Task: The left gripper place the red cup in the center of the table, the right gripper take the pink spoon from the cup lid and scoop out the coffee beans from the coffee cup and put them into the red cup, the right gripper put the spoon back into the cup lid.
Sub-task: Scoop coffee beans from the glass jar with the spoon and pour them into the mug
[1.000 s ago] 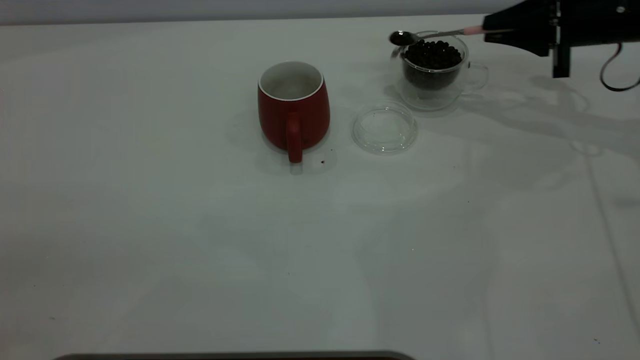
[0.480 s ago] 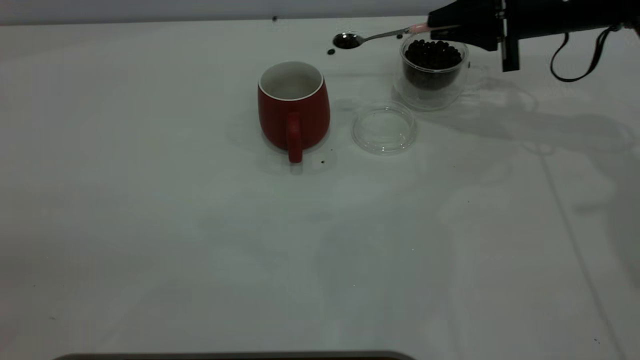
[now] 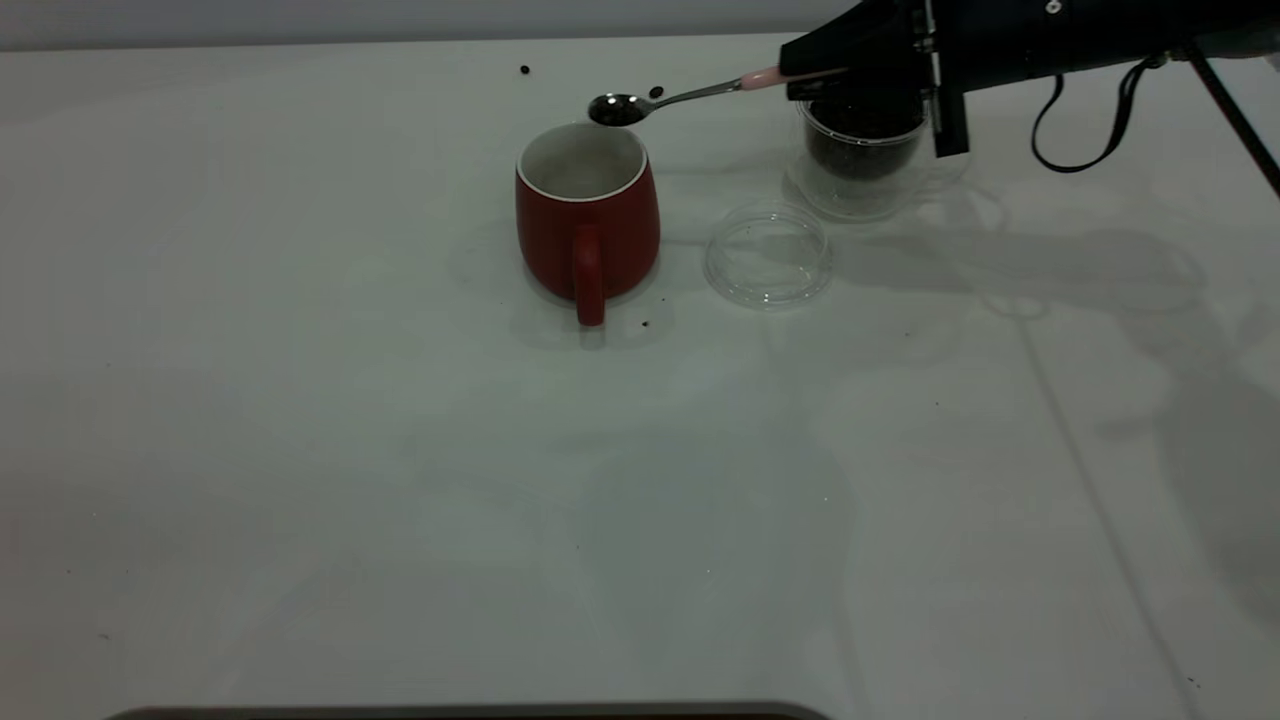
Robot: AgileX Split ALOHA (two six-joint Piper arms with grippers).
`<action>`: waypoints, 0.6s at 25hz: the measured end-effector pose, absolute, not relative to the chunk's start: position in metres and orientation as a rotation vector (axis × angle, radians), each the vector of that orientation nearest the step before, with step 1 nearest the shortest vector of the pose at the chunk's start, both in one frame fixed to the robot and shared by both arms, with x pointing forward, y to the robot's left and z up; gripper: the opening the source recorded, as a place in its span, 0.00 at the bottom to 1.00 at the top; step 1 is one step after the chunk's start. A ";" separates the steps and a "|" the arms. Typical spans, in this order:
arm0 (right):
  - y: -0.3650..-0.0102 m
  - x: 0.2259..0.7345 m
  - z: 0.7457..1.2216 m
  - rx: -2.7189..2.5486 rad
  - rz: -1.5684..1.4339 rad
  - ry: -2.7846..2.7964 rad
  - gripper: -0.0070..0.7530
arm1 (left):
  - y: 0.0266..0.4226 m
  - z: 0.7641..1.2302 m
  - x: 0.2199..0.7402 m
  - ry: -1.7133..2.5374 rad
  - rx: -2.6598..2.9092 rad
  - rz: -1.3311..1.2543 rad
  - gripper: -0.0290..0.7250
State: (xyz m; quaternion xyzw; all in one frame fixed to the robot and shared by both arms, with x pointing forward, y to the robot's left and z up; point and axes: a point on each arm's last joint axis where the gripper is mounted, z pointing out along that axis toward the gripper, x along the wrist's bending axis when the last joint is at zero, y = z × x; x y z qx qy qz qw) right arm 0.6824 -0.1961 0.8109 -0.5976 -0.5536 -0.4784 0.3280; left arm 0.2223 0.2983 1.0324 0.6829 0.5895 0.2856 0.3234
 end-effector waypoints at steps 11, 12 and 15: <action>-0.178 0.680 0.811 -1.314 -1.451 -1.813 0.15 | 0.298 1.032 0.222 1.547 1.792 0.750 0.82; -0.178 0.681 0.810 -1.274 -1.486 -1.883 0.15 | 0.298 1.032 0.222 1.547 1.792 0.750 0.82; -0.180 0.683 0.808 -1.178 -1.562 -2.051 0.15 | 0.298 1.032 0.222 1.547 1.792 0.750 0.82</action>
